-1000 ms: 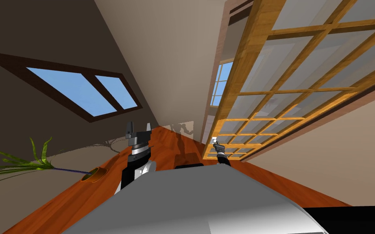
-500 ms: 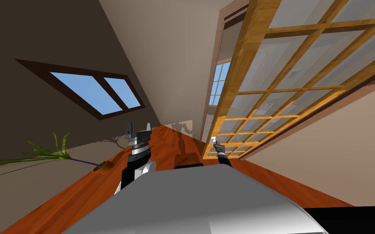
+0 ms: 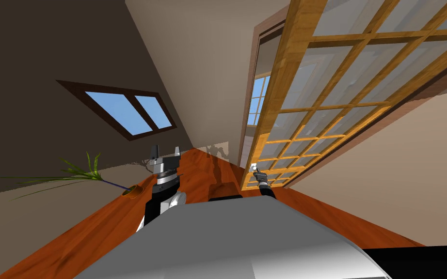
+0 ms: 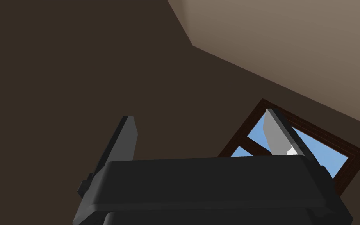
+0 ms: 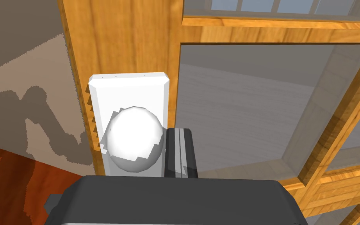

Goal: Pull the door open

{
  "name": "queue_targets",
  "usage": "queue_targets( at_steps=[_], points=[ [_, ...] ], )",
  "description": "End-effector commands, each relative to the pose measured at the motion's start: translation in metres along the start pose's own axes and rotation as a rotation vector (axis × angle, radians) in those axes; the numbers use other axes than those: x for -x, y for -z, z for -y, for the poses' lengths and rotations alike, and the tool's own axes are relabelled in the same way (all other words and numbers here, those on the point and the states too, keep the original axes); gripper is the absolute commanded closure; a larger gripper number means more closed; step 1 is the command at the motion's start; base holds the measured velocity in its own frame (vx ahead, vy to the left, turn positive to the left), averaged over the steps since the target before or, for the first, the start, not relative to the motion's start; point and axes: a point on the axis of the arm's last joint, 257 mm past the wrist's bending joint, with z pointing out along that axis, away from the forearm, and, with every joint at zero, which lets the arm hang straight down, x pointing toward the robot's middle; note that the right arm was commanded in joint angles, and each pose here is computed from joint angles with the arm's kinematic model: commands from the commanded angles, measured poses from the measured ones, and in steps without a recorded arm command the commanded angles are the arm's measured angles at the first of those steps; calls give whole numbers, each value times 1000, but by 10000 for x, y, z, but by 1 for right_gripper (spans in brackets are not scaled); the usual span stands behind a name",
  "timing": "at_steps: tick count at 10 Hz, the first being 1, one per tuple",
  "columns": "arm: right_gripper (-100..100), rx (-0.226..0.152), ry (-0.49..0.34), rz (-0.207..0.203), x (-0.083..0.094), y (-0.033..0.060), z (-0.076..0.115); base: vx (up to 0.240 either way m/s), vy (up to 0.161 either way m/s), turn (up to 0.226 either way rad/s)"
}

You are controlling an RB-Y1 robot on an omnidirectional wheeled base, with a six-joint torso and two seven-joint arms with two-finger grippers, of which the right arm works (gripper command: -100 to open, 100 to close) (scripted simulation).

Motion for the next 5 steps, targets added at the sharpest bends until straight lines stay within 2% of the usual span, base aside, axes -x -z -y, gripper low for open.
queue_targets(
  at_steps=[1, 4, 5],
  points=[
    [-100, -36, -16, 4, 29, 23, 201, -73, -20, 12],
    [-100, -58, -19, 4, 29, 40, 259, -80, -30, 33],
    [-100, -27, -4, -8, -10, 6, 52, -37, -34, -34]
  ],
)
